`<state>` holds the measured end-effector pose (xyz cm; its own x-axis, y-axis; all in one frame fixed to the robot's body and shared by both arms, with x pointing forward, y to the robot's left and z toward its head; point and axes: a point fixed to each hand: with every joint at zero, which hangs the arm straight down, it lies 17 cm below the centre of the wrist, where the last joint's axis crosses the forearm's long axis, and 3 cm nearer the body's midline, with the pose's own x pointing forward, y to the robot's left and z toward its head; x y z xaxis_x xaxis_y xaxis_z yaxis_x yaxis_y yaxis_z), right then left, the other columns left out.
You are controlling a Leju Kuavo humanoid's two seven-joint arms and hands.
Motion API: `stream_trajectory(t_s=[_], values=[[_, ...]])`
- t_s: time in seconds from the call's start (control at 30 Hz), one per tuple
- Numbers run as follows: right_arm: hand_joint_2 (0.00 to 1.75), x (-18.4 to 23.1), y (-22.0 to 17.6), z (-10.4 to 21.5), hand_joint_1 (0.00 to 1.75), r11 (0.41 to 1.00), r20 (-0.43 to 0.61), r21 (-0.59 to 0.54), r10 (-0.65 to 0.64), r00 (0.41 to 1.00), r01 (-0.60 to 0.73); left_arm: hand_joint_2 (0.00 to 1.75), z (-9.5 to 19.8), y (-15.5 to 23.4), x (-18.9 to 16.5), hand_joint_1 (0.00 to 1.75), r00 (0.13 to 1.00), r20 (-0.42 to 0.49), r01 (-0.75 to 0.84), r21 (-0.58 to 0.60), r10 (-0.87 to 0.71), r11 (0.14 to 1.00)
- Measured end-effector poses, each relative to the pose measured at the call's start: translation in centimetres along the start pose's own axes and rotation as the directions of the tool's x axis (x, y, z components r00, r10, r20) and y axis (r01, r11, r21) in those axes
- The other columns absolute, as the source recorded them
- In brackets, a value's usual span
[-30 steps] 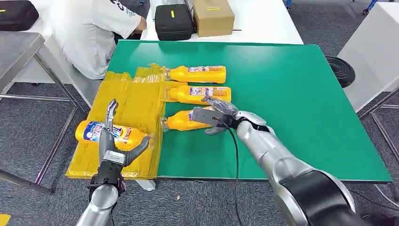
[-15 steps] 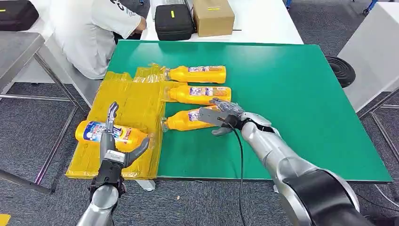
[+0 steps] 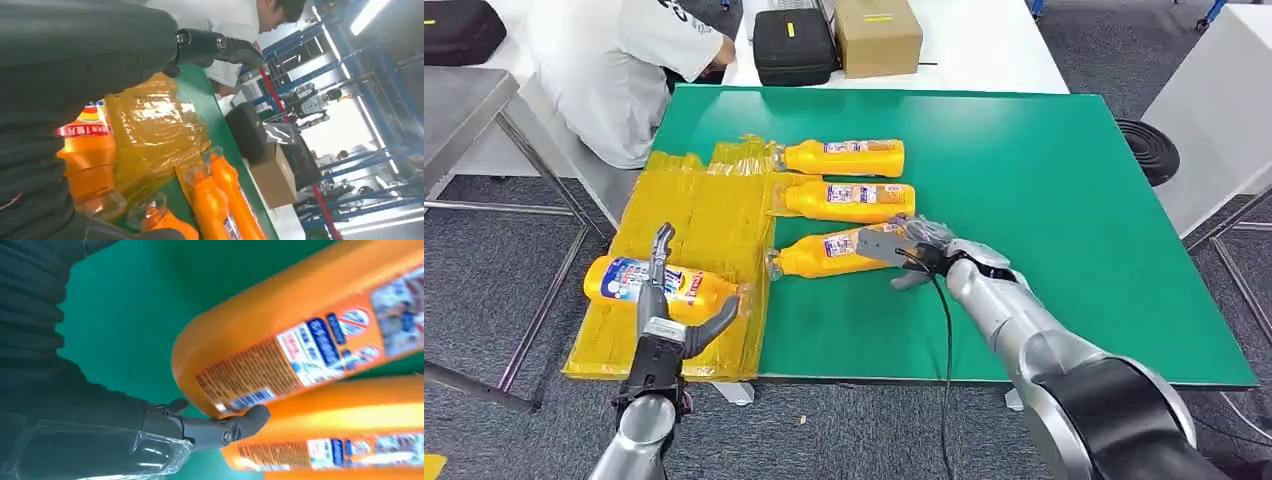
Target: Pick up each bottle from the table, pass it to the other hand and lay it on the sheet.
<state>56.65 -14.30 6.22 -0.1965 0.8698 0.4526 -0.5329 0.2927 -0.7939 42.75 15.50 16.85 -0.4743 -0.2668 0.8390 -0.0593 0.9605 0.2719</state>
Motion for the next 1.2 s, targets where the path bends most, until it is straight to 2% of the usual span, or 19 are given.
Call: stream_trajectory(t_s=[0.2, 0.33, 0.67, 0.9, 1.2], values=[[1.75, -2.4, 0.9, 0.5, 0.0, 0.998, -0.11, 0.067, 0.011, 0.994, -0.004, 1.75, 0.4, -0.4, -0.8, 0.0, 0.999, -0.027, -0.021, -0.013, 0.021, 1.0], [1.75, -3.0, 0.9, 0.7, 0.0, 0.997, -0.133, 0.082, 0.01, 0.991, 0.001, 1.75, 0.5, -0.6, -1.2, 0.0, 0.999, -0.036, -0.023, -0.019, 0.023, 1.0], [1.75, -3.4, 1.3, 0.9, 0.0, 0.995, -0.138, 0.103, 0.004, 0.99, 0.01, 1.75, 0.3, -0.7, -1.5, 0.0, 0.999, -0.044, -0.029, -0.019, 0.028, 0.999], [1.75, -2.4, 1.7, 1.1, 0.0, 0.988, -0.091, 0.137, -0.065, 0.994, 0.077, 1.75, -0.2, -0.6, -1.3, 0.0, 0.998, -0.042, -0.054, -0.018, 0.053, 0.998], [1.75, -1.7, 1.4, 1.0, 0.0, 0.986, -0.071, 0.14, -0.082, 0.994, 0.091, 1.75, -0.3, -0.6, -1.3, 0.0, 0.997, -0.042, -0.06, -0.015, 0.059, 0.998]])
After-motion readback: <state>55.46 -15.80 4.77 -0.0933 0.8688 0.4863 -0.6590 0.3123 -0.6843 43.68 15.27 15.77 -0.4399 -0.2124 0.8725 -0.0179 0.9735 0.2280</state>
